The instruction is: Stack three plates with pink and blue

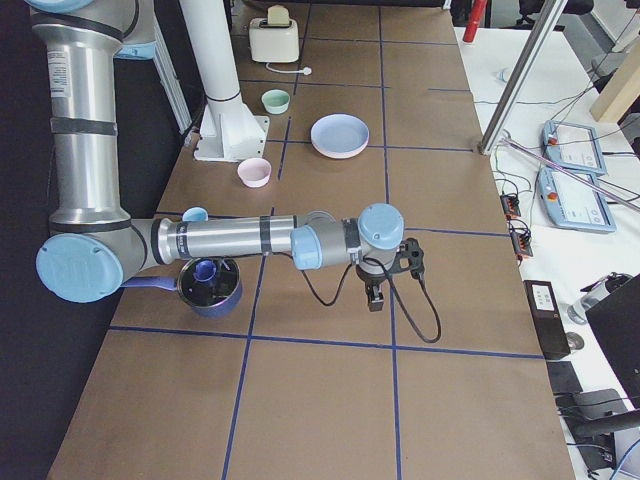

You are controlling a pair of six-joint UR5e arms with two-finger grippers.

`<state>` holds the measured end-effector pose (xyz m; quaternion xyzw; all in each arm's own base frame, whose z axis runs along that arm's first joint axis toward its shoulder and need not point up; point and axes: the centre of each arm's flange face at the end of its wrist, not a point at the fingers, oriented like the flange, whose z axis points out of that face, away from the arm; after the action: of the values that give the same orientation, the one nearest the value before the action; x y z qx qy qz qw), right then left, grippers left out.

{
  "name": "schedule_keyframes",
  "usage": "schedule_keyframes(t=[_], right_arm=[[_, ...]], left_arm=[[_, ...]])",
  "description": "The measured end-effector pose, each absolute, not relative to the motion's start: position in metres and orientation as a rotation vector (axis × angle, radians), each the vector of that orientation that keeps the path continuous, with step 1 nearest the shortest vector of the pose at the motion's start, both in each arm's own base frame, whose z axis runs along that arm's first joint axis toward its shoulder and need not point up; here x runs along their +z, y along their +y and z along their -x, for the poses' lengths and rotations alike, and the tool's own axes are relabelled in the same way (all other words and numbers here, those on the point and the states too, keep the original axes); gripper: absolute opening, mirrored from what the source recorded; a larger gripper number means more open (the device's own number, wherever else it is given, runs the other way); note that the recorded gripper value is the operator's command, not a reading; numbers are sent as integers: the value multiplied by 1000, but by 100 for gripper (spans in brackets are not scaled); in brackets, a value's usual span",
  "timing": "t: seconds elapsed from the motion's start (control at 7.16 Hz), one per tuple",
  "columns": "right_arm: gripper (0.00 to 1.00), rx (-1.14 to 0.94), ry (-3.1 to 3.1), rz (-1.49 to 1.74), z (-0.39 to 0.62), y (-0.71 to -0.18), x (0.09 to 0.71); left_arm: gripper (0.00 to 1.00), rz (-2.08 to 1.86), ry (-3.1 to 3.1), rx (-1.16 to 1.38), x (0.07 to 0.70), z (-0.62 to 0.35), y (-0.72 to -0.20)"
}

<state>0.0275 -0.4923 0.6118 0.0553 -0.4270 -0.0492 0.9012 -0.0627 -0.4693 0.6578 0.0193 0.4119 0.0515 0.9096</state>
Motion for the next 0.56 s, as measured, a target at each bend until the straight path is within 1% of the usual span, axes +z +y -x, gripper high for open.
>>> schedule_keyframes(t=[0.28,0.56], right_arm=[[100,-24,-879,-100,-68,-463,648],[100,4,-877,-97,-81,-448,658]], left_arm=[[100,-41,850,106,657,63,-469],[100,-38,850,105,660,63,-468]])
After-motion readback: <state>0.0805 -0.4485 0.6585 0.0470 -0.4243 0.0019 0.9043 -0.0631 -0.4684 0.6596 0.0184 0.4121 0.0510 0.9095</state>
